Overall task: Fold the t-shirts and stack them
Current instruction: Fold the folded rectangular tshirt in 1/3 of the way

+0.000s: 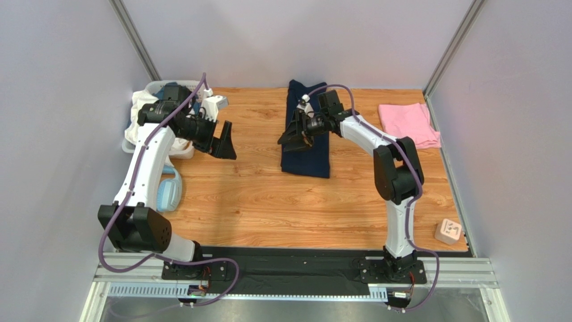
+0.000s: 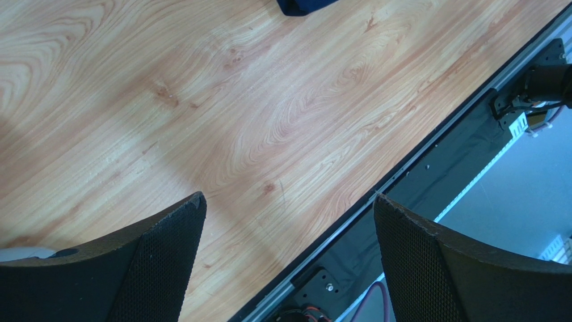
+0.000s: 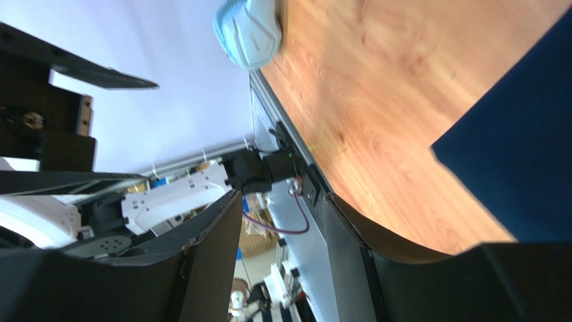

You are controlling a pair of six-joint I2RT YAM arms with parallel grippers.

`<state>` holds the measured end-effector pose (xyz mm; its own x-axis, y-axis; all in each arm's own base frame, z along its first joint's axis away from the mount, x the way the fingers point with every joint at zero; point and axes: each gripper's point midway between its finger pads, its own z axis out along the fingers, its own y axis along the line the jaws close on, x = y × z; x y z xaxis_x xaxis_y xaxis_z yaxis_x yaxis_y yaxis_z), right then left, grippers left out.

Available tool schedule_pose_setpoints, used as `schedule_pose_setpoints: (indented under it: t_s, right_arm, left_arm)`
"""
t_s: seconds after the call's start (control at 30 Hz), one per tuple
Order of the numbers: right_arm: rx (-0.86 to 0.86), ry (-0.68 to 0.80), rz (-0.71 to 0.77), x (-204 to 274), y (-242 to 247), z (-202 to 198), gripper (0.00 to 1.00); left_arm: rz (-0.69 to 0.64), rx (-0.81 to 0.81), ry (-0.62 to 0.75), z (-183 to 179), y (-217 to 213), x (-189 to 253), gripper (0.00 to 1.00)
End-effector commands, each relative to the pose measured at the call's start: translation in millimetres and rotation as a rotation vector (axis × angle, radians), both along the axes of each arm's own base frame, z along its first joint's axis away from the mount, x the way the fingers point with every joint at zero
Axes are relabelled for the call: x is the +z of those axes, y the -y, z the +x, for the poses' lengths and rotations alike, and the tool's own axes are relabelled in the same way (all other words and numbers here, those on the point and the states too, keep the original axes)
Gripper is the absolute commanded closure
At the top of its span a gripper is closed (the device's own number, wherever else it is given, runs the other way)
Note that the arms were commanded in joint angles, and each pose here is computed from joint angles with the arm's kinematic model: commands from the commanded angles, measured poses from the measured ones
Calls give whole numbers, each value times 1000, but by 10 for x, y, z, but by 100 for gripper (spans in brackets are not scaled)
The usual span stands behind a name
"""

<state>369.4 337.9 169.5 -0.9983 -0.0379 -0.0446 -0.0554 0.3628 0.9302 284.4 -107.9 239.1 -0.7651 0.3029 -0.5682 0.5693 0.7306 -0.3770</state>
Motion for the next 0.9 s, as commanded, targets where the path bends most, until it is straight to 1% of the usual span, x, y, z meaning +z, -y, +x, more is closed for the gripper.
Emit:
schedule_pose_setpoints:
  t_s: [0.0, 0.2, 0.37, 0.47, 0.57, 0.63, 0.73, 0.87]
  right_arm:
    - [34, -14, -54, -364, -90, -287, 47]
    - [50, -89, -101, -833, -123, -346, 48]
    - [54, -157, -164, -1248, -54, -421, 50]
    - [64, -173, -175, -1302, -34, -489, 51]
    - [77, -148, -173, -1180, -25, -494, 51]
    - [80, -125, -159, -959, -18, -485, 51]
    - [50, -56, -117, -571, 33, -359, 50]
    - [3, -2, -94, -289, 172, -248, 49]
  left_arm:
    - [17, -10, 66, -80, -50, 70, 0]
    - [25, 3, 64, -143, -75, 53, 0]
    - [29, 15, 56, -163, -95, 28, 0]
    - [15, 20, 56, -147, -79, 44, 0]
    - [-7, 18, 54, -130, -44, 93, 0]
    - [-20, 15, 47, -137, -24, 127, 0]
    - [-24, 13, 55, -129, -17, 173, 0]
    - [-11, 10, 63, -137, -36, 199, 0]
